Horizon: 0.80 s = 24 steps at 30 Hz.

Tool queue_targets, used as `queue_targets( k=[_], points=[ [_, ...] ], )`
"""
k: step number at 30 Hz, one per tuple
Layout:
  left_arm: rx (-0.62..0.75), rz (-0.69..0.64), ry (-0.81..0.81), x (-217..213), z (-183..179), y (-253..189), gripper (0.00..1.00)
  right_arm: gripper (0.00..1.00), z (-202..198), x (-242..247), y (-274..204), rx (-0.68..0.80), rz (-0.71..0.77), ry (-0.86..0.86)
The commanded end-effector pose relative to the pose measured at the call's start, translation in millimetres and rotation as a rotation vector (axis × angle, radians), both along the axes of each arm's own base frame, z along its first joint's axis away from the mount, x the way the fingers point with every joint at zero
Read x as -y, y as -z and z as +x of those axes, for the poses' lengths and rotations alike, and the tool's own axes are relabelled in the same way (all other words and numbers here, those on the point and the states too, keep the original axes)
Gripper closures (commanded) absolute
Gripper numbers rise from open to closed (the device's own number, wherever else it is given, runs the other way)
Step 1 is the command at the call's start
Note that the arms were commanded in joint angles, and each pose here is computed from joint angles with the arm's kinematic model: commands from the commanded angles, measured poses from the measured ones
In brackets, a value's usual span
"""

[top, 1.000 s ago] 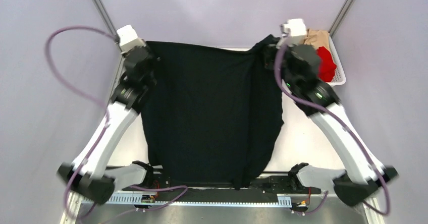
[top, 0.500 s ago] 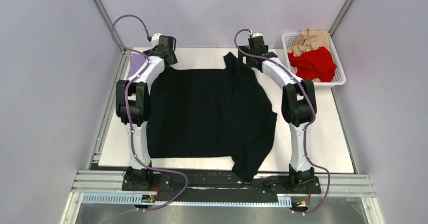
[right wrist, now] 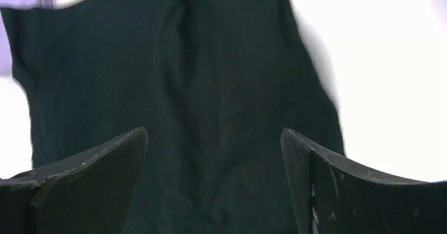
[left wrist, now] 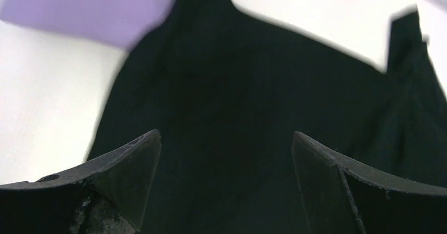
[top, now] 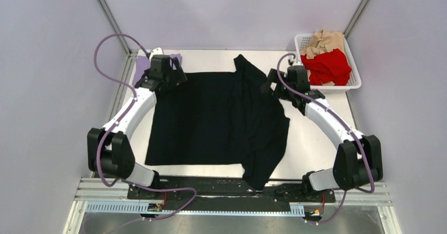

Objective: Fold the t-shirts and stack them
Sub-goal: Flatten out the tshirt

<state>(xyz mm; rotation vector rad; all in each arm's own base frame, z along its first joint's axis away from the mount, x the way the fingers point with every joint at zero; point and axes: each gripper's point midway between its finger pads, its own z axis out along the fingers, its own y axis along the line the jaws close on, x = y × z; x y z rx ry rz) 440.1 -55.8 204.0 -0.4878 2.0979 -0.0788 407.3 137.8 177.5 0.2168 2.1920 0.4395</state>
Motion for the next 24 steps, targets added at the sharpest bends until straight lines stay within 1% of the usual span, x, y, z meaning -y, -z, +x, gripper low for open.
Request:
queue_targets(
  k=[1,4,6,7,10,13,17,21,24],
  points=[
    [-0.05,-0.131,0.17,48,-53,30,0.0,0.0,-57,-27,23,-0.098,0.222,-0.092],
    [-0.102,-0.18,0.238,69,-83,53,0.0,0.0,-87,-42,42,-0.157,0.302,-0.184],
    [-0.159,-0.2,0.273,75,-104,80,0.0,0.0,-100,-49,59,-0.208,0.325,-0.211],
    [-0.162,-0.209,0.281,78,-107,84,0.0,0.0,-104,-51,66,-0.228,0.328,-0.221],
    [-0.234,-0.215,0.273,78,-120,113,0.0,0.0,-110,-49,93,-0.308,0.314,-0.185],
    [-0.266,-0.225,0.27,80,-122,129,0.0,0.0,-111,-34,120,-0.376,0.263,-0.073],
    [-0.316,-0.24,0.295,88,-122,148,0.0,0.0,-110,-10,144,-0.419,0.219,0.061],
    [-0.368,-0.25,0.304,95,-116,166,0.0,0.0,-105,14,162,-0.455,0.2,0.142],
    [-0.4,-0.257,0.31,101,-107,179,0.0,0.0,-93,30,168,-0.457,0.178,0.183]
  ],
)
